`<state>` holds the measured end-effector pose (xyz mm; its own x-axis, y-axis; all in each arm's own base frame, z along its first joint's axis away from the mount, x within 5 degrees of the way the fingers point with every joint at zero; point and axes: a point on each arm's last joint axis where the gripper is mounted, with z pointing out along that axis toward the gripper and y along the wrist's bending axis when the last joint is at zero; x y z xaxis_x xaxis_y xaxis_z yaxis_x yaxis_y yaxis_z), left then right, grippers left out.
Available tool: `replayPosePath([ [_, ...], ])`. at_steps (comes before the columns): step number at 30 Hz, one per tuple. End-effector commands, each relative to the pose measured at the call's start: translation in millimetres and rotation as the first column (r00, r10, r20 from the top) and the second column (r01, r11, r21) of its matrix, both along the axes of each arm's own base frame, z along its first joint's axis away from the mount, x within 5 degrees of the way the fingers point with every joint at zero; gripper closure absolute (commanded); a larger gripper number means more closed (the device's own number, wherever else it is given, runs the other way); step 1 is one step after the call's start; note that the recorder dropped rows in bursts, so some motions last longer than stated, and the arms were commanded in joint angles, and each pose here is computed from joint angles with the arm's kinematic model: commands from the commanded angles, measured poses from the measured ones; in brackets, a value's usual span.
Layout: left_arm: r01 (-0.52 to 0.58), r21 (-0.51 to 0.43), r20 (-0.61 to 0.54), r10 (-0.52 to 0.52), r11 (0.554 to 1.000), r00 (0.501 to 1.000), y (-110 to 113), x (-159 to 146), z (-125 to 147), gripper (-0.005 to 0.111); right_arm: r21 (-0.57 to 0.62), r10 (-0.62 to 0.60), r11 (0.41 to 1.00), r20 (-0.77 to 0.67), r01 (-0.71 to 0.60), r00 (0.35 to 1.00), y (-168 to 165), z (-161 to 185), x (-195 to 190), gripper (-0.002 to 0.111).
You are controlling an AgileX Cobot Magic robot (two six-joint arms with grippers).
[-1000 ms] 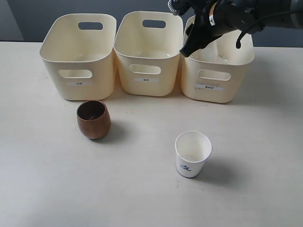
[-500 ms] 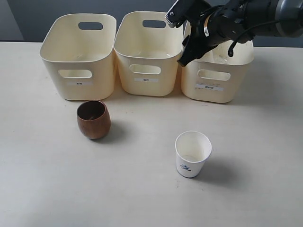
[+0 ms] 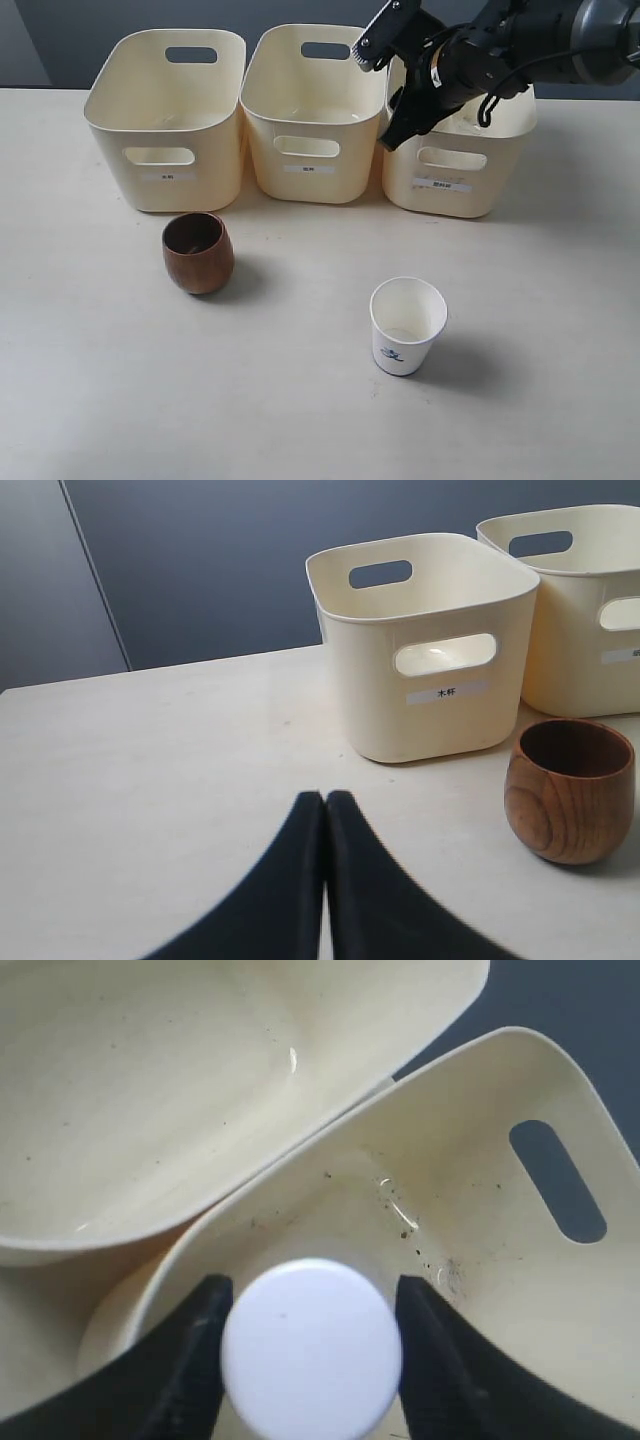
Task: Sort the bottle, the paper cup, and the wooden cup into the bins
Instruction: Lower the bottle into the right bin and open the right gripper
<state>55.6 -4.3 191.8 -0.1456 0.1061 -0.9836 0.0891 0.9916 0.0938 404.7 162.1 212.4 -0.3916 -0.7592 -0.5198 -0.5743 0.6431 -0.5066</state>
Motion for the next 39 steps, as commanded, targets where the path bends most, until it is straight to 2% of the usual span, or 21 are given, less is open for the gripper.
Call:
replayPosePath([
  [1,0.003,-0.002,0.004,-0.003,1.0,1.0,-0.2,-0.3,-0.2,0.107,-0.003,-0.001,1.0,0.003,0.001,1.0,-1.5,0.5,1.5,0.109],
  [4,0.003,-0.002,0.004,-0.003,1.0,1.0,-0.2,-0.3,-0.2,0.107,-0.003,-0.001,1.0,0.003,0.001,1.0,-1.5,0.5,1.5,0.108],
  [8,0.003,-0.002,0.004,-0.003,1.0,1.0,-0.2,-0.3,-0.2,0.107,-0.003,-0.001,1.0,0.003,0.001,1.0,-1.5,0.5,1.5,0.081],
  [17,0.003,-0.002,0.004,-0.003,1.0,1.0,-0.2,-0.3,-0.2,0.107,-0.005,0.002,1.0,0.007,-0.002,1.0,-1.5,1.5,1.5,0.079],
  [23,0.003,-0.002,0.004,-0.003,1.0,1.0,-0.2,-0.3,-0.2,0.107,0.002,0.001,1.0,0.023,-0.002,1.0,-2.2,9.0,0.0,0.056],
  [30,0.003,-0.002,0.004,-0.003,1.0,1.0,-0.2,-0.3,-0.2,0.107,0.006,-0.004,1.0,0.029,0.004,1.0,-3.2,14.3,-1.5,0.056],
  [39,0.003,-0.002,0.004,-0.003,1.0,1.0,-0.2,-0.3,-0.2,0.107,0.083,-0.027,0.996,0.099,0.019,0.995,-7.4,55.5,-13.6,0.056],
])
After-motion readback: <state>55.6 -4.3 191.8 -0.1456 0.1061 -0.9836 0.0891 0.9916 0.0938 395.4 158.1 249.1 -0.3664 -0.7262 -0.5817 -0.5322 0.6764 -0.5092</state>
